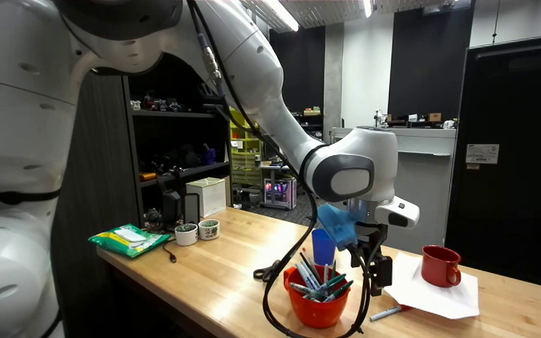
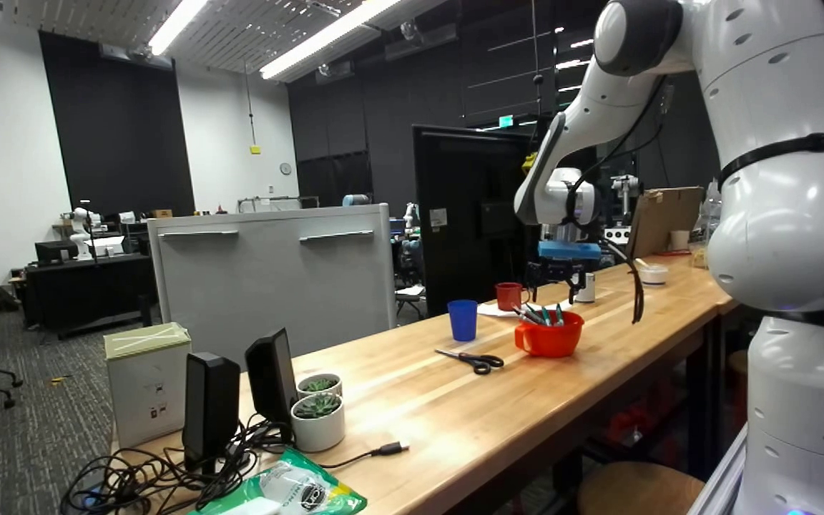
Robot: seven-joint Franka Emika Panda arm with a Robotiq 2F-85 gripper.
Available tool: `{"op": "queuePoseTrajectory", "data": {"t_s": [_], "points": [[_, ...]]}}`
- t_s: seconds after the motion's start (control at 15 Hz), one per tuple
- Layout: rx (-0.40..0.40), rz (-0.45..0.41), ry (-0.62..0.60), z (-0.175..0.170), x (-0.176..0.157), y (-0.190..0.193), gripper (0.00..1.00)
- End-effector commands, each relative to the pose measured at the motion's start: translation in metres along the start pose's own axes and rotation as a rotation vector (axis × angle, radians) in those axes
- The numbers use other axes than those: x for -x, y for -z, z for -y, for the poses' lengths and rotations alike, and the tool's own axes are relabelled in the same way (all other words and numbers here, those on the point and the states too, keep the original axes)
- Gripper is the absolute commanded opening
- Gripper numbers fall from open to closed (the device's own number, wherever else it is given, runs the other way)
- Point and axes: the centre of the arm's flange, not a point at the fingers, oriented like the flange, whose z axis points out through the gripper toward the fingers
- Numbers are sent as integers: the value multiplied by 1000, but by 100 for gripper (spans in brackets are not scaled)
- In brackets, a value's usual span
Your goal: Move the red cup forward
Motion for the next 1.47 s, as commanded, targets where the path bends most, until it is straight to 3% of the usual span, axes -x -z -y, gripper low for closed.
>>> {"op": "queuePoseTrajectory", "data": {"t_s": [0.0,0.67,1.4], "points": [[28,37,-29,5,-22,-11,100],[68,82,-65,2,-49,-48,100],[86,116,-83,2,-57,-81,100]]}}
